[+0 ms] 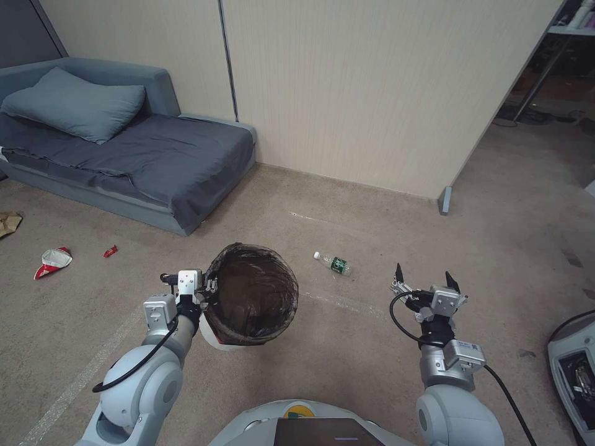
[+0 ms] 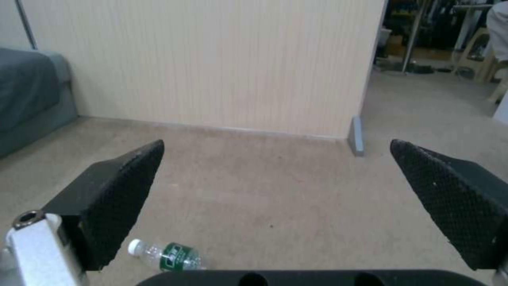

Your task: Pick up the trash bin, then pick up the garbage from the floor and place it into the trash bin.

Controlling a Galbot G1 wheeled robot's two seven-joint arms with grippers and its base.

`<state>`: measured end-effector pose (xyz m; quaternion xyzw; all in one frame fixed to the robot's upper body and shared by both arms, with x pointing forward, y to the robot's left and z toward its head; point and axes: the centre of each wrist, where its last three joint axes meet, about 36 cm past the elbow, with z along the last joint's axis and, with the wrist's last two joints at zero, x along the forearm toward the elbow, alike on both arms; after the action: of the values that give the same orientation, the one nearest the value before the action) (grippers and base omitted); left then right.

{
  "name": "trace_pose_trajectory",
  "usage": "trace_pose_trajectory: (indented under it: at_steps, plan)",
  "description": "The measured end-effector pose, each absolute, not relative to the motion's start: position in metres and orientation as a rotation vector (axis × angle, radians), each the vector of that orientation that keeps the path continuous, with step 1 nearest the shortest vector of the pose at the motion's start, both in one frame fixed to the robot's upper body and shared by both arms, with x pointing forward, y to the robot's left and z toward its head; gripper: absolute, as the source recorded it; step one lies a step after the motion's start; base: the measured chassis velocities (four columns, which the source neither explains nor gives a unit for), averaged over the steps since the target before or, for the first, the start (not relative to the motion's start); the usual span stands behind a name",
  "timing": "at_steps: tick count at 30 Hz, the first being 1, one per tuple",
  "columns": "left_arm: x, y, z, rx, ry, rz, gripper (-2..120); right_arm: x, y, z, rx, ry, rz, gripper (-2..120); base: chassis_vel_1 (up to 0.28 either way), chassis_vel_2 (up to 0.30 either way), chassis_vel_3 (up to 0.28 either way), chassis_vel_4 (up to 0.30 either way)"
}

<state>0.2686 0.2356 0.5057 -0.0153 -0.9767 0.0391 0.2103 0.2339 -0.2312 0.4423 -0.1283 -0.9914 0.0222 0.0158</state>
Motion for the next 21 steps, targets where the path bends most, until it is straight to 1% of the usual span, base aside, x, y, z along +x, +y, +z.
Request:
trace_pose_trajectory:
  at_steps: [10, 21]
  plan:
    - [0.256, 0.234, 0.526, -0.048, -2.735, 0.189, 7, 0.233, -0.233, 0.444, -0.404, -3.086, 0.067, 100, 0.0, 0.0, 0.0, 0.0]
    - [0.254, 0.235, 0.528, -0.035, -2.741, 0.196, 7, 0.232, -0.234, 0.446, -0.398, -3.09, 0.071, 100, 0.0, 0.0, 0.0, 0.0]
